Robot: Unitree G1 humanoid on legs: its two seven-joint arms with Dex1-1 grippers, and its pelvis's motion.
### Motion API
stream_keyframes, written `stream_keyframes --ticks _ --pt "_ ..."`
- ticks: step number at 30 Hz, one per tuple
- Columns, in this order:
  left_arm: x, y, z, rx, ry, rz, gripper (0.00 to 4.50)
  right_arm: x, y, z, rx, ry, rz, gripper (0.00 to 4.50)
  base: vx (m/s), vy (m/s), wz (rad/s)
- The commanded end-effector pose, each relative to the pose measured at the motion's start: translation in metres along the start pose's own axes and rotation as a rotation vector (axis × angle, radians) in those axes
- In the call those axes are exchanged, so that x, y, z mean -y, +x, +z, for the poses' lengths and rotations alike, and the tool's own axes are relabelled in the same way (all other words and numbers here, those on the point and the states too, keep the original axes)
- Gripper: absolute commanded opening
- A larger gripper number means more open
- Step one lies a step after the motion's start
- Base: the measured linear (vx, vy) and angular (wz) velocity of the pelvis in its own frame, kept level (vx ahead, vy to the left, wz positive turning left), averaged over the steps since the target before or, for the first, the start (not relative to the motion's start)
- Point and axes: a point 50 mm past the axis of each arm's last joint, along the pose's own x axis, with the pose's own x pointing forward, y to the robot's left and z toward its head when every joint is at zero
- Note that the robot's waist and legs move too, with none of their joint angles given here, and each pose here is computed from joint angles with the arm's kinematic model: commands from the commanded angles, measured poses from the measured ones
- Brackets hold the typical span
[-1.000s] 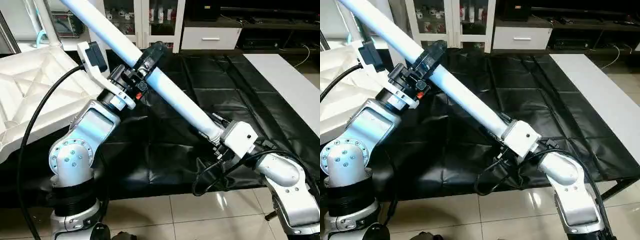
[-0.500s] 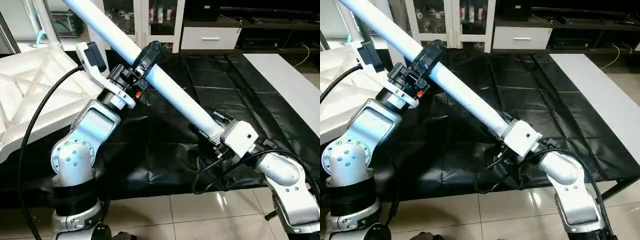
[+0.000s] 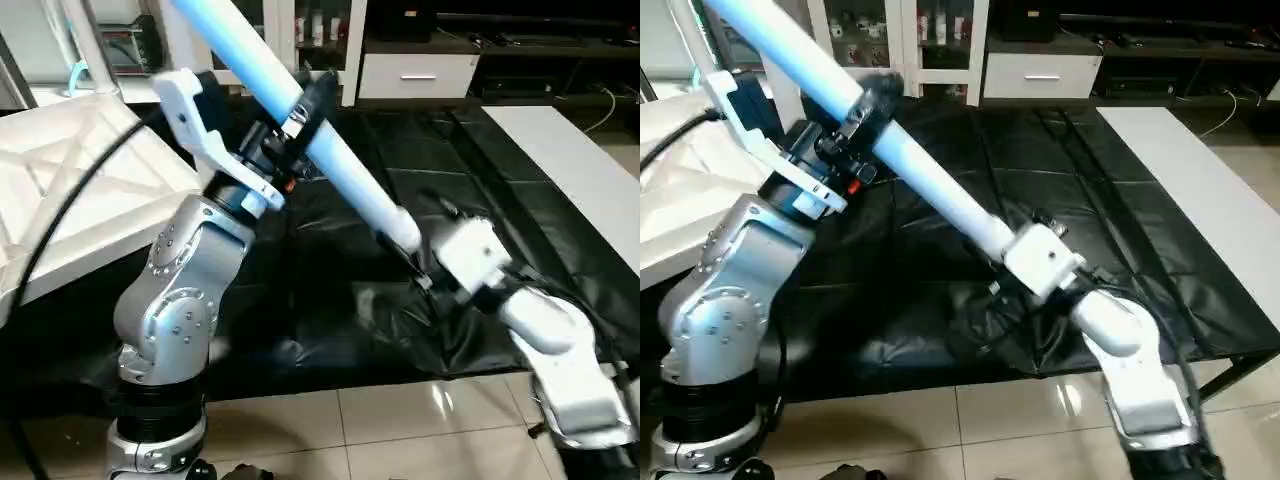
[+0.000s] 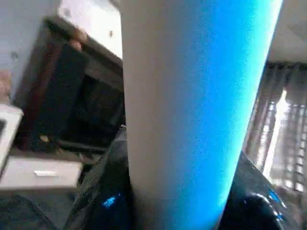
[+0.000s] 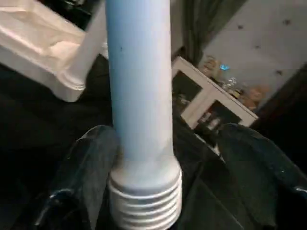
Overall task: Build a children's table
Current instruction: Pick table leg
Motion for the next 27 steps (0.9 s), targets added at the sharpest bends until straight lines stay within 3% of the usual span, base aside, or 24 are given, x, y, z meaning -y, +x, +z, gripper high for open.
stream_keyframes --ticks 1,3,12,27 --pt "0.011 0.003 0.003 0.029 0.054 -0.058 1.68 -0.002 0.009 0.004 -0.013 -0.027 -0.042 4.14 0.000 0.000 0.00" --pt "0.013 0.002 0.002 0.034 0.066 -0.065 1.68 -0.004 0.017 0.005 -0.022 -0.042 -0.081 4.31 0.000 0.000 0.00" --pt "0.015 0.004 0.006 0.103 0.100 -0.052 1.68 -0.009 0.042 0.008 -0.055 -0.064 -0.159 4.33 0.000 0.000 0.00" --pt "0.017 0.004 0.005 0.123 0.100 -0.066 1.68 -0.016 0.048 0.012 -0.013 -0.063 -0.138 4.33 0.000 0.000 0.00"
